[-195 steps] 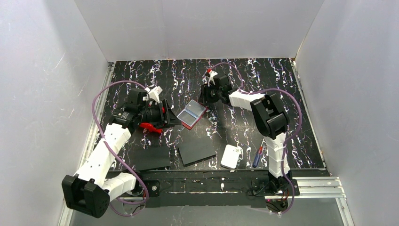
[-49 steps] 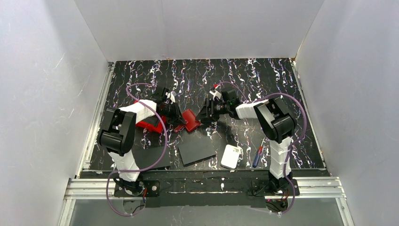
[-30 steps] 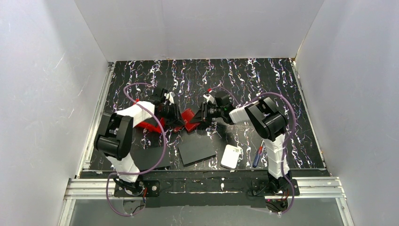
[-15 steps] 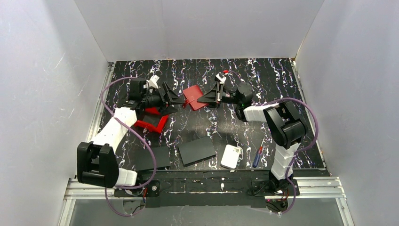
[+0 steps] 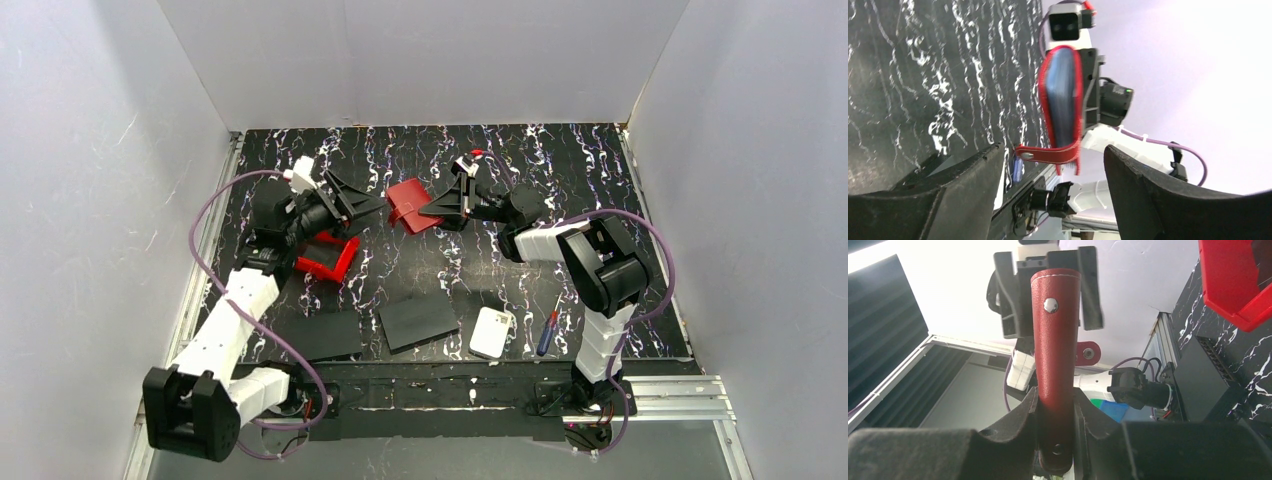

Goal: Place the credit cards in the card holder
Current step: Close the card holder at the center of the board.

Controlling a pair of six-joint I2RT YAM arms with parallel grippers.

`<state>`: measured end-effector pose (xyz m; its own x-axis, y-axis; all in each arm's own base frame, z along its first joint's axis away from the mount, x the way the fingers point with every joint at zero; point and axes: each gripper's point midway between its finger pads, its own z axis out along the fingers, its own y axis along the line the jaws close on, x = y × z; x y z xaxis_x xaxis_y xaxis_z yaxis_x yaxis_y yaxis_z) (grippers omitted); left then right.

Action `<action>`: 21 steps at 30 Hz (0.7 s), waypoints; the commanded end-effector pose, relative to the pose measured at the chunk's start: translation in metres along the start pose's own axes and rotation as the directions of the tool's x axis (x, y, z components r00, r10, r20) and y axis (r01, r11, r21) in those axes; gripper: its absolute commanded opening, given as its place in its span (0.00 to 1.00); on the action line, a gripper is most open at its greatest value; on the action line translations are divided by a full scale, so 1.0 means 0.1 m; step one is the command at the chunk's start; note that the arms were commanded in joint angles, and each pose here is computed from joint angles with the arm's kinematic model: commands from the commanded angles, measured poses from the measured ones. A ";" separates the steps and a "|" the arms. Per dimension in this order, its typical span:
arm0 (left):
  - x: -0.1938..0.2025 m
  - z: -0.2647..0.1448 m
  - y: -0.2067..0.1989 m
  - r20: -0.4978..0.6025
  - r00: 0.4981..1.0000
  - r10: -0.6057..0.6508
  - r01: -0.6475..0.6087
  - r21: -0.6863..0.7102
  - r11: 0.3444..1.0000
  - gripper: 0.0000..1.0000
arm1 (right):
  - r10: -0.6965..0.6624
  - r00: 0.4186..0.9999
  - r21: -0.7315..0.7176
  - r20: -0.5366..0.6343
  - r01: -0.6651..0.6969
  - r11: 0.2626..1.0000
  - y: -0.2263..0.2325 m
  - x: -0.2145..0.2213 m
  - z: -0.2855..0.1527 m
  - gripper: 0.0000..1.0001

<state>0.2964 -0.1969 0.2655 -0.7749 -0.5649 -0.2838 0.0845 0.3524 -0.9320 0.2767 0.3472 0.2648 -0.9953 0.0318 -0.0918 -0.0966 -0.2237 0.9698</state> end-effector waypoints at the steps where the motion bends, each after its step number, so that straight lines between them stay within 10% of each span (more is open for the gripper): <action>1: -0.18 -0.07 -0.21 0.097 0.995 0.004 -0.008 0.041 0.999 0.74 | -0.131 0.990 -0.095 -0.045 0.126 0.987 0.36 0.18 0.05 0.01; 12: 0.02 0.16 -0.26 -0.062 0.998 -0.020 0.023 0.053 0.998 0.70 | -0.143 0.986 -0.119 -0.080 0.133 0.984 0.48 0.29 0.19 0.01; 18: 0.09 0.15 -0.32 -0.088 0.996 -0.004 0.011 0.073 0.997 0.27 | -0.150 0.986 -0.070 -0.074 0.145 0.987 0.32 0.27 0.21 0.01; 21: 0.12 0.16 -0.24 -0.101 0.994 -0.049 0.053 0.042 0.998 0.02 | -0.183 0.982 -0.002 -0.053 0.183 0.983 0.19 0.21 0.19 0.18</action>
<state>0.3042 -0.2212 0.2702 -0.8240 -0.5240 -0.2154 0.0510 0.3100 -0.9494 0.2544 0.3647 0.2635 -0.9920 -0.0269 -0.1233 -0.1145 -0.2197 0.9688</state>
